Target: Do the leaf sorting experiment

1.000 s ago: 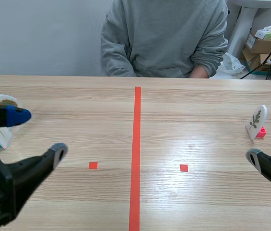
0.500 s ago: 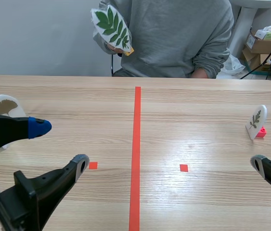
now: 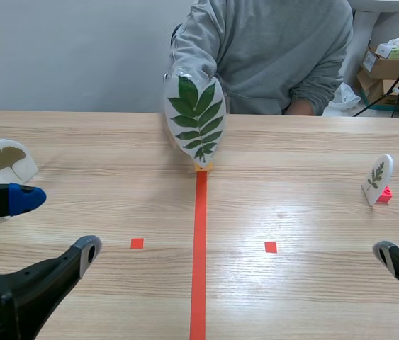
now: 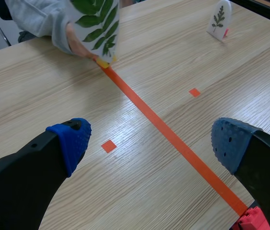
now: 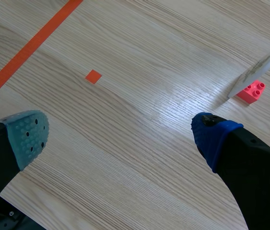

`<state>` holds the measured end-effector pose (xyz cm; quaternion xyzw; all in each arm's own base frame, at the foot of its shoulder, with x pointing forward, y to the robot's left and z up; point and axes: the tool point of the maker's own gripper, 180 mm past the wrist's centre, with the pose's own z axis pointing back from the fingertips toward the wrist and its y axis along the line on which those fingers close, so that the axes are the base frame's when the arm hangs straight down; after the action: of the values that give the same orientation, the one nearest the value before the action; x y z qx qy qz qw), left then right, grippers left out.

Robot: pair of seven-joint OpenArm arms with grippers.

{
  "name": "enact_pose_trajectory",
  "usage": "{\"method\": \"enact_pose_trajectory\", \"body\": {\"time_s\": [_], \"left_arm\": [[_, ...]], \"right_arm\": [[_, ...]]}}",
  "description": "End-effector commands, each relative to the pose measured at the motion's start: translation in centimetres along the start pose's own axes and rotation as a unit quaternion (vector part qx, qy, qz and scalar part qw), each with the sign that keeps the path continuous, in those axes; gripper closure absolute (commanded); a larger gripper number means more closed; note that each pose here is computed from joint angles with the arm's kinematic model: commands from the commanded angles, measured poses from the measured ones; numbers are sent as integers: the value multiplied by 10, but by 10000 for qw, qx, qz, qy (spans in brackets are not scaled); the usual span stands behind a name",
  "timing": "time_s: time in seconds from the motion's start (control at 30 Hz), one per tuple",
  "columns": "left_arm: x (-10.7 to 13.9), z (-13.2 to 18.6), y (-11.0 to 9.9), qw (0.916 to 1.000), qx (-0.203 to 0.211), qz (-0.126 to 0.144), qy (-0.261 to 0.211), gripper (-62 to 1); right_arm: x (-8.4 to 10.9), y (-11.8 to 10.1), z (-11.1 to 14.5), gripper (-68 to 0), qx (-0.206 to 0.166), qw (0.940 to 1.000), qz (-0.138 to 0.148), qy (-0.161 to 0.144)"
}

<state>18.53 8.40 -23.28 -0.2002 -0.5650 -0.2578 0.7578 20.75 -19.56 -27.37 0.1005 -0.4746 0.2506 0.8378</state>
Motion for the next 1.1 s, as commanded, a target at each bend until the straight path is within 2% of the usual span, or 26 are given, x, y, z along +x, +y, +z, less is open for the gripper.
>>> {"method": "enact_pose_trajectory", "body": {"time_s": [0.0,1.07], "left_arm": [[5,-1,0,9999,-7,37,-121,-536],[7,-1,0,9998,-4,39,-171,-536]], "right_arm": [[9,1,1,-613,25,9999,49,-144],[9,1,1,-613,25,9999,49,-142]]}}
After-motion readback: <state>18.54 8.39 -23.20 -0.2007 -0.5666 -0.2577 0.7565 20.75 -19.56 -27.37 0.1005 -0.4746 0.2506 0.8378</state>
